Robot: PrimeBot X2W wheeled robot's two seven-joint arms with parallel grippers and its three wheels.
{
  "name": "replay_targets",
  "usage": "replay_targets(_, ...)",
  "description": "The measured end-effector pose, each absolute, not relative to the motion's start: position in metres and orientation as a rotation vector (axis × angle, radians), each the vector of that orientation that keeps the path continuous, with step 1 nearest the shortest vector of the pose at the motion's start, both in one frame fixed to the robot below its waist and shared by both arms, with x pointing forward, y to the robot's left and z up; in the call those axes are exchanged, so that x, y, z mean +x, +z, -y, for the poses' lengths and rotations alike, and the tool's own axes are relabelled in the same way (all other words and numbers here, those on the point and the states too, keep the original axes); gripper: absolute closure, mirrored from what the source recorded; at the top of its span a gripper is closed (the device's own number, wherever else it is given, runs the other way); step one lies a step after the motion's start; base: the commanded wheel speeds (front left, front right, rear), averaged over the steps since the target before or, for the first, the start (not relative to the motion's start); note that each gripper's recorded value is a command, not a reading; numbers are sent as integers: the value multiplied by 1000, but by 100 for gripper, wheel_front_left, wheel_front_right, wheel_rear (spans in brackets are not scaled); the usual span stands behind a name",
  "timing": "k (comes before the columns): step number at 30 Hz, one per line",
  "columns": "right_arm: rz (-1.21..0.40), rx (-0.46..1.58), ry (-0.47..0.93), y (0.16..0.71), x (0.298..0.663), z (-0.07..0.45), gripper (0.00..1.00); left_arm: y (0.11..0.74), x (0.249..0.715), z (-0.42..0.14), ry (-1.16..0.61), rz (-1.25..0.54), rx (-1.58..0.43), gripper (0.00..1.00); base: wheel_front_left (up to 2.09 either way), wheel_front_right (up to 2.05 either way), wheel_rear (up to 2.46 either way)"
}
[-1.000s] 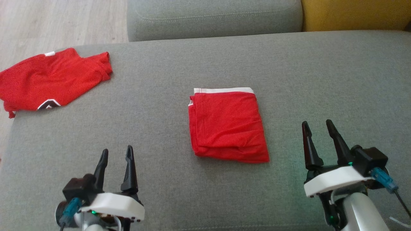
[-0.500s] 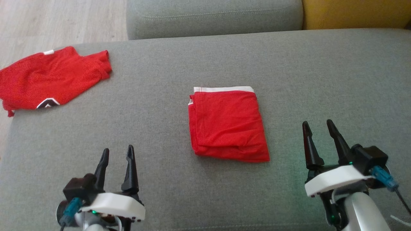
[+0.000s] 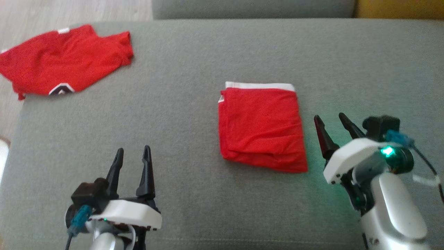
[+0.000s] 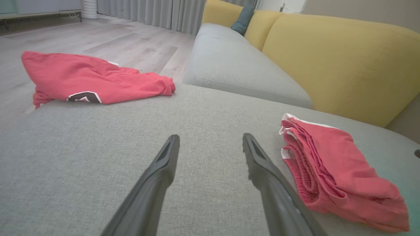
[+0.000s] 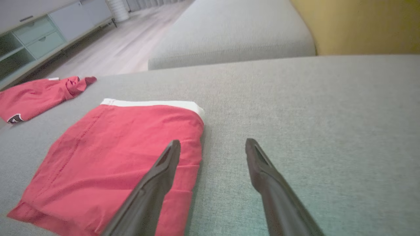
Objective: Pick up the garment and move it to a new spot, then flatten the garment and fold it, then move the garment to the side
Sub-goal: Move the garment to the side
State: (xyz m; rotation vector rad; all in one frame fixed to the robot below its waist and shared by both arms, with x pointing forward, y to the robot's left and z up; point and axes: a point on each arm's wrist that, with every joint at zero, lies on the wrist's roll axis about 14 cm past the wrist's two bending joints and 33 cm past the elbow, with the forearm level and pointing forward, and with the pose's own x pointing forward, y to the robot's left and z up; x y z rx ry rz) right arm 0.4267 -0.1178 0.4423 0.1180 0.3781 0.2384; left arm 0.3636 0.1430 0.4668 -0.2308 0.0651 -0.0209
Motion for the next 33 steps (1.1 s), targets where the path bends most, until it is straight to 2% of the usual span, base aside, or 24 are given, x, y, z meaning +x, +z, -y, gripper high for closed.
replay_targets(6,-577,123,302,400,442,97,0,457,365,-154,22,-92,-230,0,0,0,0)
replay_targets(12,-723,149,363,371,435,74,0,451,358,-168,70,-111,-226,0,0,0,0)
replay_targets(13,-735,158,375,370,435,69,7,451,357,-170,78,-112,-224,0,0,0,0)
replay_targets(14,-739,167,382,370,437,67,45,450,356,-171,83,-112,-224,0,0,0,0)
replay_targets(15,-742,170,388,371,440,65,64,450,356,-173,88,-113,-223,0,0,0,0)
replay_targets(16,-740,168,395,372,441,64,76,450,355,-173,90,-112,-223,0,0,0,0)
replay_targets(17,-740,162,400,373,442,64,100,451,355,-174,91,-111,-223,0,0,0,0)
replay_targets(23,-665,122,364,380,448,86,100,455,361,-164,55,-98,-217,0,0,0,0)
replay_targets(33,-529,5,129,420,469,197,100,458,393,-105,-151,-82,-223,0,0,0,0)
